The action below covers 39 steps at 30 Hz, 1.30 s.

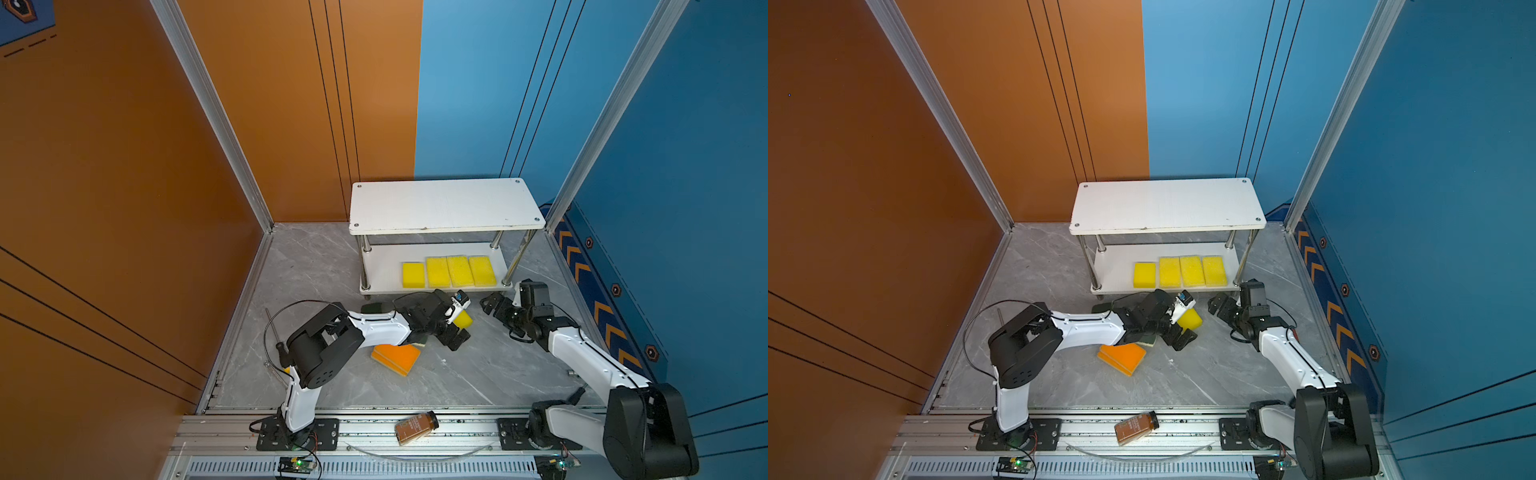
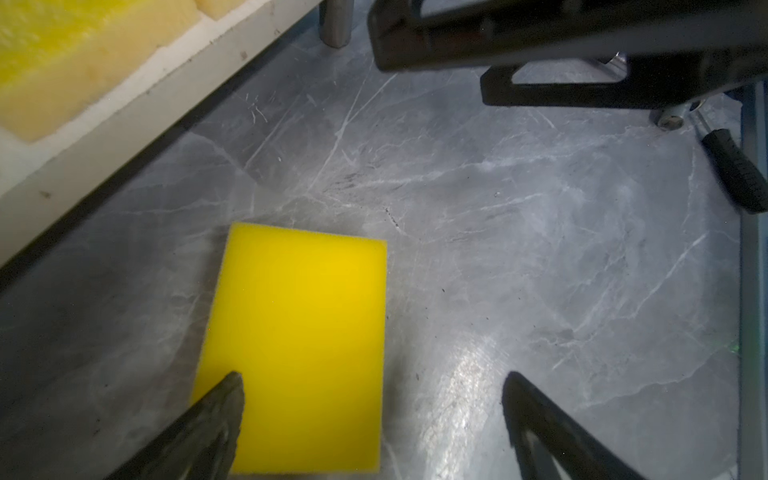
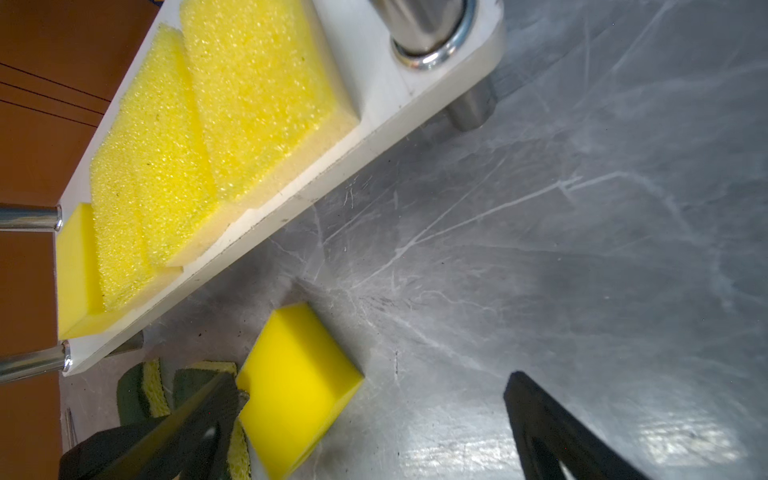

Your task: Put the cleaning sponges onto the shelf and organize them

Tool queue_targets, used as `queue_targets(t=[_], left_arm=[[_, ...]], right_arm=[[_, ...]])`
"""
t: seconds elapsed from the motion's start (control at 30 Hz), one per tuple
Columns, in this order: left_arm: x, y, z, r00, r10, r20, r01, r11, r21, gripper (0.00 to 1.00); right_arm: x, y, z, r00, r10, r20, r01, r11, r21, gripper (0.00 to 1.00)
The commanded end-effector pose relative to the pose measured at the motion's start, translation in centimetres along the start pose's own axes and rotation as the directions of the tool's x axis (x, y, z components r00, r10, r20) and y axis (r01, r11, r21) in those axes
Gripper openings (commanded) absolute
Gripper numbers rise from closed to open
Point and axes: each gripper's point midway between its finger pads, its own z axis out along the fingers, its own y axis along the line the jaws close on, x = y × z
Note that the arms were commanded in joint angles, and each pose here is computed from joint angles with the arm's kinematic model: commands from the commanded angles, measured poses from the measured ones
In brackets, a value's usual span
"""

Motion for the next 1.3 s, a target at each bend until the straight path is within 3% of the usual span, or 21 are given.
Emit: queue_targets(t=[0.0, 0.4, 0.77, 1.27], left_arm=[[0.5, 0.0, 0.6, 0.999, 0.011, -0.037, -0.011, 1.000, -0.004, 0.98], [1.8, 1.0, 1.8, 0.996, -0.015, -0.086, 0.011, 0.999, -0.042, 1.00], [2.4, 2.7, 1.7, 0.994, -0.023, -0.108, 0.008, 0.990, -0.141, 0.92], [0.6, 1.8, 0.5, 0.997, -0.004, -0.079, -0.008, 0.990, -0.143, 0.93]], right_arm=[[-0.2, 0.1, -0.3, 1.000, 0.009, 0.015, -0.008, 1.000, -0.025, 0.99], [-0.3, 0.0, -0.3, 1.000, 0.016, 0.019, -0.016, 0.999, -0.030, 0.99], [-0.6, 0.0, -0.6, 0.999, 0.023, 0.037, -0.022, 0.999, -0.035, 0.98], [-0.9, 0.1, -0.7, 0.999, 0.028, 0.041, -0.026, 0.999, -0.041, 0.98]])
